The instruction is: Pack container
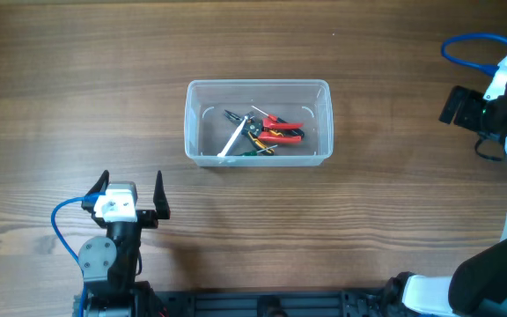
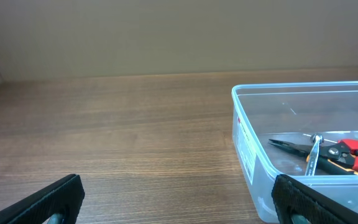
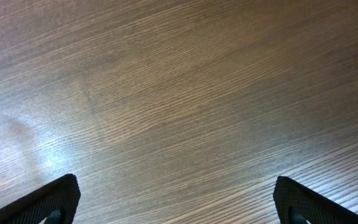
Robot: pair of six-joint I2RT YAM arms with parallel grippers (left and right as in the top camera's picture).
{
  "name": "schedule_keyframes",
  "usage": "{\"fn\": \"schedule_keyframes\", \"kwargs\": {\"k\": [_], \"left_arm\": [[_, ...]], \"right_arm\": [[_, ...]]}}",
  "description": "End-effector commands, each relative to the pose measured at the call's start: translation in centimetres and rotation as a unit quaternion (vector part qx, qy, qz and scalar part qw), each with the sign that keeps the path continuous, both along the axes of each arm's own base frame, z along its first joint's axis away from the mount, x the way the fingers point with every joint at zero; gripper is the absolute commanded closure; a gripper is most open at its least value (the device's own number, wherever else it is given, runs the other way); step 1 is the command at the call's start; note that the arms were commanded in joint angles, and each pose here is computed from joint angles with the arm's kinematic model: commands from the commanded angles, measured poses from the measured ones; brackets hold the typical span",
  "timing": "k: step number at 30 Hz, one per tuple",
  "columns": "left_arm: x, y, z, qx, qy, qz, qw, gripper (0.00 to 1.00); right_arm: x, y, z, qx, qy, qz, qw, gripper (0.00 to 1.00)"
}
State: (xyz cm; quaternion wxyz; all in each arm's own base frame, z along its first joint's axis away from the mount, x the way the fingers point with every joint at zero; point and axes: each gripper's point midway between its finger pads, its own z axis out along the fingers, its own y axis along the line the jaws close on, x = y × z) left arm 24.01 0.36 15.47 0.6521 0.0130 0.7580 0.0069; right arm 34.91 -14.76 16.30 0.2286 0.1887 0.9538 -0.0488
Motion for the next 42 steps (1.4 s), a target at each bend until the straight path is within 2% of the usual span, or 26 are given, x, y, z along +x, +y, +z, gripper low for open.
{"fn": "schedule_keyframes", "kwargs": {"k": [1,5,9,14,20,27,34,37,42], "left_arm": [[0.0,0.1,-0.2,-0.006,-0.002,0.004,1.000,0.00],[0.0,0.1,-0.2,-0.006,-0.002,0.004,1.000,0.00],[0.0,0.1,-0.2,-0.006,-0.002,0.004,1.000,0.00],[0.0,0.1,-0.2,-0.006,-0.002,0.004,1.000,0.00],[0.0,0.1,-0.2,-0.006,-0.002,0.004,1.000,0.00],[0.0,0.1,-0.2,-0.006,-0.002,0.004,1.000,0.00],[0.0,0.1,-0.2,-0.006,-0.002,0.004,1.000,0.00],[0.0,0.1,-0.2,-0.006,-0.002,0.004,1.000,0.00],[0.0,0.1,-0.2,-0.006,-0.002,0.004,1.000,0.00]], "right_arm": [[0.0,-0.2,0.0,-0.005,0.001,0.006,1.000,0.00],[1.7,-0.5,1.4,-0.014,-0.046,0.007,0.999,0.00],[5.1,-0.2,6.3,-0.039,-0.163,0.032,0.985,0.00],[7.2,1.7,13.9,-0.089,-0.290,0.065,0.951,0.00],[7.0,4.9,21.3,-0.124,-0.397,0.093,0.905,0.00],[5.4,8.9,27.2,-0.138,-0.499,0.127,0.846,0.00],[0.4,12.3,30.7,-0.158,-0.635,0.142,0.743,0.00],[-1.9,13.3,29.9,-0.154,-0.654,0.149,0.725,0.00],[-5.5,14.3,27.8,-0.148,-0.664,0.156,0.716,0.00]]}}
